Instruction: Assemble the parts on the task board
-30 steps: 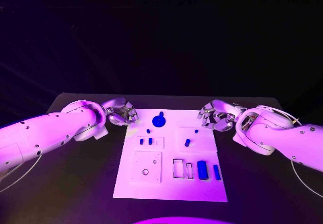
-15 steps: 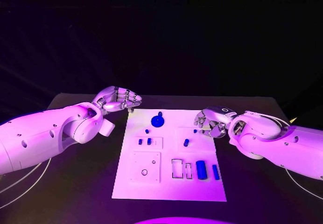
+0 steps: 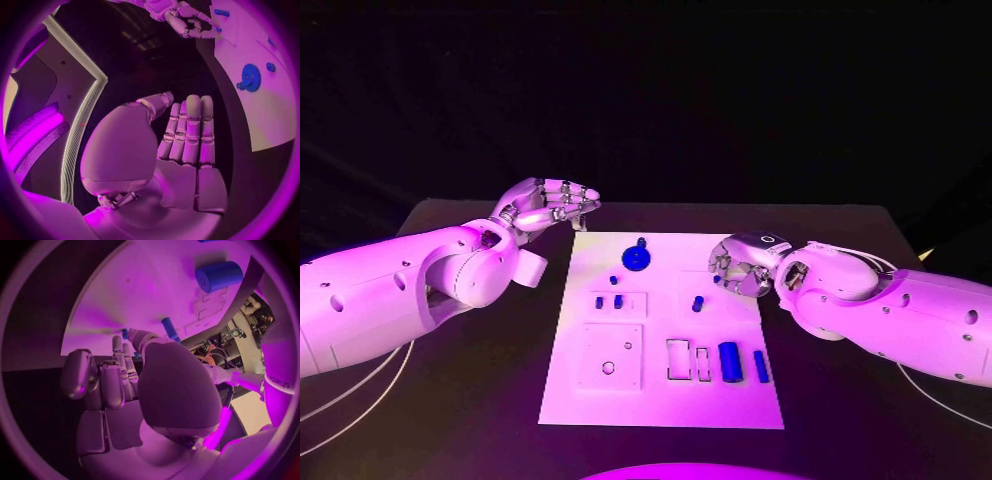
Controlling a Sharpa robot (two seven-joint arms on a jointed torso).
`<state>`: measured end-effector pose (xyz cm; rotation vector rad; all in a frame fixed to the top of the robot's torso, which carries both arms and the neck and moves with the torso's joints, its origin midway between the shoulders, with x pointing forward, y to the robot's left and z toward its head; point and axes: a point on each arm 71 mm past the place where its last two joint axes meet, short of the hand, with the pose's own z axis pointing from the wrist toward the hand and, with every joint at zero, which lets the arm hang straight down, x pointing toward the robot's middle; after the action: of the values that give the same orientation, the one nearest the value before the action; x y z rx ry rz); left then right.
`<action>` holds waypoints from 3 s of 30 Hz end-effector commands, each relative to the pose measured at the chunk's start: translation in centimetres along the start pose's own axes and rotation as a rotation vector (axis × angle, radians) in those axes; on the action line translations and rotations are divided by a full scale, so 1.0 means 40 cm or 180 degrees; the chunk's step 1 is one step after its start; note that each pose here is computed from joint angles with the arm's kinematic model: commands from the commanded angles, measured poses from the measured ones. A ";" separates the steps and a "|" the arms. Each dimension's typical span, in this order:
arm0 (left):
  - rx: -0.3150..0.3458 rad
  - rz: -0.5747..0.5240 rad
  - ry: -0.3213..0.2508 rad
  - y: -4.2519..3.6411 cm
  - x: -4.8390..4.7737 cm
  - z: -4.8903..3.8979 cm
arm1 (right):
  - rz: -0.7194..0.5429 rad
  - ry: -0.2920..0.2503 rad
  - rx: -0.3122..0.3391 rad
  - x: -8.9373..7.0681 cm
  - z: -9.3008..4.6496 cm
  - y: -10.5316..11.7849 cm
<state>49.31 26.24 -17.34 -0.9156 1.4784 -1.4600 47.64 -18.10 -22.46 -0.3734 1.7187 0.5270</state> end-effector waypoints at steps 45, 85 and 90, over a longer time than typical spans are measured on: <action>0.0000 -0.0087 0.0016 -0.003 0.003 -0.002 | -0.0345 -0.0184 0.0087 0.018 0.011 0.033; -0.0023 -0.0103 0.0053 0.001 0.013 0.008 | 0.0279 -0.0490 -0.0756 -0.030 -0.054 0.280; -0.0035 -0.0111 0.0075 0.002 0.017 0.009 | 0.0318 -0.0447 -0.0845 -0.019 -0.045 0.311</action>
<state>49.46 25.80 -17.52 -0.9418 1.4867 -1.4696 40.02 -8.78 -19.53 -0.4192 1.5366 0.8225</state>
